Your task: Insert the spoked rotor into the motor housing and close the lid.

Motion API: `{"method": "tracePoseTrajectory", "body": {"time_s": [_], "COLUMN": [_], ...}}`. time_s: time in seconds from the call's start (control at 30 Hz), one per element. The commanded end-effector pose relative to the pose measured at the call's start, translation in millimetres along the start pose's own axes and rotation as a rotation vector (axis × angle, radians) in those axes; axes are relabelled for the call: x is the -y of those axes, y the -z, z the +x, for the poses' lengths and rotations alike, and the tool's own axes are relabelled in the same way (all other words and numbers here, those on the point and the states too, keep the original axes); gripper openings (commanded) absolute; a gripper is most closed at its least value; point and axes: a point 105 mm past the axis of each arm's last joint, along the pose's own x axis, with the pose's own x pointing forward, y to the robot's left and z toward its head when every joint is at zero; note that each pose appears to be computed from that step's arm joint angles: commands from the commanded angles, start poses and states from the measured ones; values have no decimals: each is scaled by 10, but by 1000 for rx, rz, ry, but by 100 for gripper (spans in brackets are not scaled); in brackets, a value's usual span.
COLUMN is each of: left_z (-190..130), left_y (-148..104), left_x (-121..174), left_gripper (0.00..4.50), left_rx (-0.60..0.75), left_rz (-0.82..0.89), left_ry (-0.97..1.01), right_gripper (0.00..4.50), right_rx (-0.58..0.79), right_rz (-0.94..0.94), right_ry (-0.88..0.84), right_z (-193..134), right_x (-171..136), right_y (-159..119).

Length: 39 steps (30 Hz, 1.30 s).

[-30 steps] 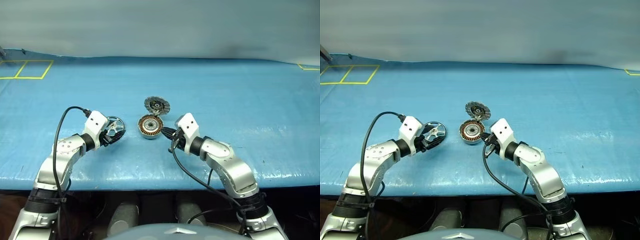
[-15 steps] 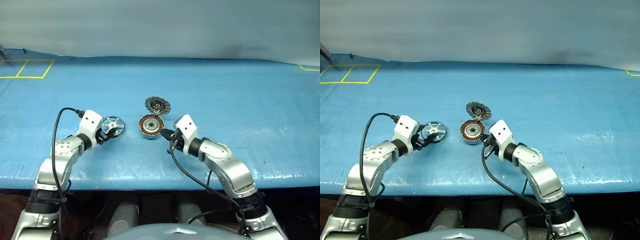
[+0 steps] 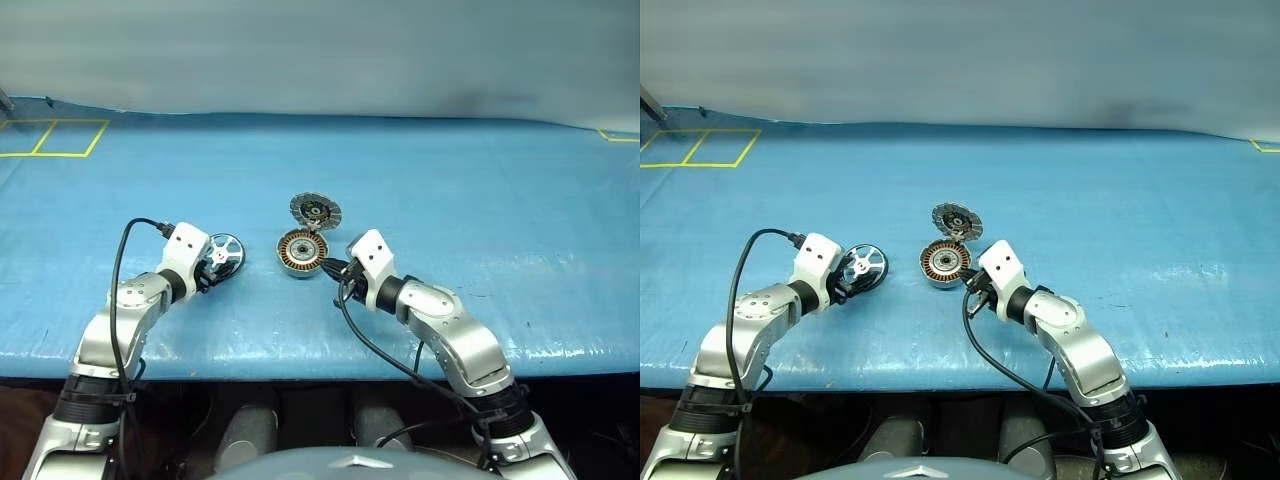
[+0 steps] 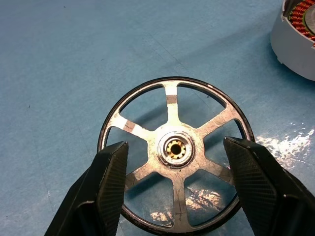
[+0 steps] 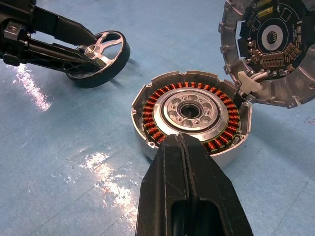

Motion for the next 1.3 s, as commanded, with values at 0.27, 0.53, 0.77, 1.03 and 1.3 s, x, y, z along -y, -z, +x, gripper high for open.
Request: {"method": "tracePoseTrajectory", "body": {"time_s": [0.27,0.53,0.77,1.03,1.3], "left_z": [-7,-26,-86,-176,-144], "left_y": [148,-18,-122,-452,-596], "left_x": [-18,63,205,418,487], "left_gripper": [161,161,161,161,161], "left_rx": [-71,18,73,182,203], "left_rz": [5,-16,-63,-96,33], "left_ry": [-9,61,193,392,492], "right_gripper": [0,0,0,0,0], "right_rx": [38,29,14,32,57], "right_rz": [-13,-4,28,4,10], "right_ry": [31,43,71,39,50], "right_z": [-8,-68,-128,-229,-253], "right_x": [26,98,200,153,172], "right_y": [-96,-50,51,117,202]}}
